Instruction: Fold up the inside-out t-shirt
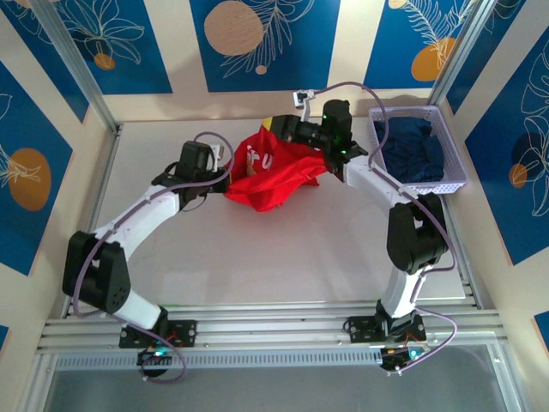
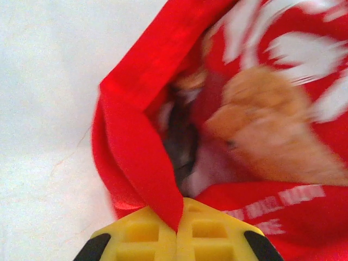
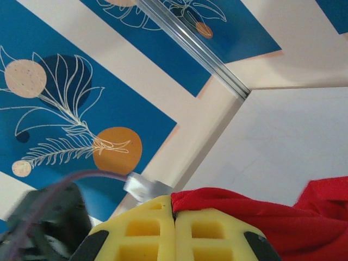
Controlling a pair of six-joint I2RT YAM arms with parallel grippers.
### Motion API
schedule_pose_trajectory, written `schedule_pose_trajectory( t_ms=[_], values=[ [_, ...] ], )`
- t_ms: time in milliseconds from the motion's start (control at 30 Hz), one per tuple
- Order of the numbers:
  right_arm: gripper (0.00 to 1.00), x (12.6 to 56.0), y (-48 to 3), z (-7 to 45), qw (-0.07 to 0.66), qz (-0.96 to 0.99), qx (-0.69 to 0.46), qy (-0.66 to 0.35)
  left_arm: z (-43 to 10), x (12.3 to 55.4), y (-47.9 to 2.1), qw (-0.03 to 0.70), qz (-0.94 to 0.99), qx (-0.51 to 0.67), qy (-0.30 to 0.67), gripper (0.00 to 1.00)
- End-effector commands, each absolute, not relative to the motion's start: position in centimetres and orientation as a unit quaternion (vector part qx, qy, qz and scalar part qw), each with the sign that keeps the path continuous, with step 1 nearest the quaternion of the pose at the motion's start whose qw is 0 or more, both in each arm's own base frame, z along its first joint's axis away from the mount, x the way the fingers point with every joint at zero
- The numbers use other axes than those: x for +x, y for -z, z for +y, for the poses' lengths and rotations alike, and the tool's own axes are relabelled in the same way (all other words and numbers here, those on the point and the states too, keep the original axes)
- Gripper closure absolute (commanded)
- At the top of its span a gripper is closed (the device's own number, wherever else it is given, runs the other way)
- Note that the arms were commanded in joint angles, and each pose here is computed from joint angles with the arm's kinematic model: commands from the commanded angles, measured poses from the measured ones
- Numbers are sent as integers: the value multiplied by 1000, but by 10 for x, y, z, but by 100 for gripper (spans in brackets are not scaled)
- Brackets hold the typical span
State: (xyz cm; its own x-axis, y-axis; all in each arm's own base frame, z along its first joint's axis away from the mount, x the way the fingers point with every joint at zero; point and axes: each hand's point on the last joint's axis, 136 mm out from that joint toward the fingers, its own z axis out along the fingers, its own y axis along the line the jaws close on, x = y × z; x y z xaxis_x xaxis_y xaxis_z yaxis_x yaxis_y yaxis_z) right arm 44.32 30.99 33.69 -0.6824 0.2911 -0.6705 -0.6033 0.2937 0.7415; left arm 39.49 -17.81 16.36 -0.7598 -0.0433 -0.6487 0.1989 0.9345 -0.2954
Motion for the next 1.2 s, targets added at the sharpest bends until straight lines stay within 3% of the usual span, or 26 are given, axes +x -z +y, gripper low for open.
schedule_pose_trajectory(
  t_ms=[0, 633, 833, 1133, 1167],
  values=[
    [100, 424, -415, 297, 436, 654, -139, -602, -156, 402, -138, 335, 934, 4, 126, 100],
    [100, 389, -422, 243, 451, 715, -136, -516, -66, 426, -109, 321, 938, -111, 69, 100],
    [100, 383, -426, 199, 483, 717, -105, -492, -37, 420, -80, 293, 938, -170, 73, 100],
    [100, 397, -380, 202, 453, 738, -99, -490, -39, 404, -55, 278, 929, -212, 120, 100],
    [100, 398, -375, 206, 447, 740, -104, -491, -44, 404, -57, 280, 928, -206, 133, 96]
  ],
)
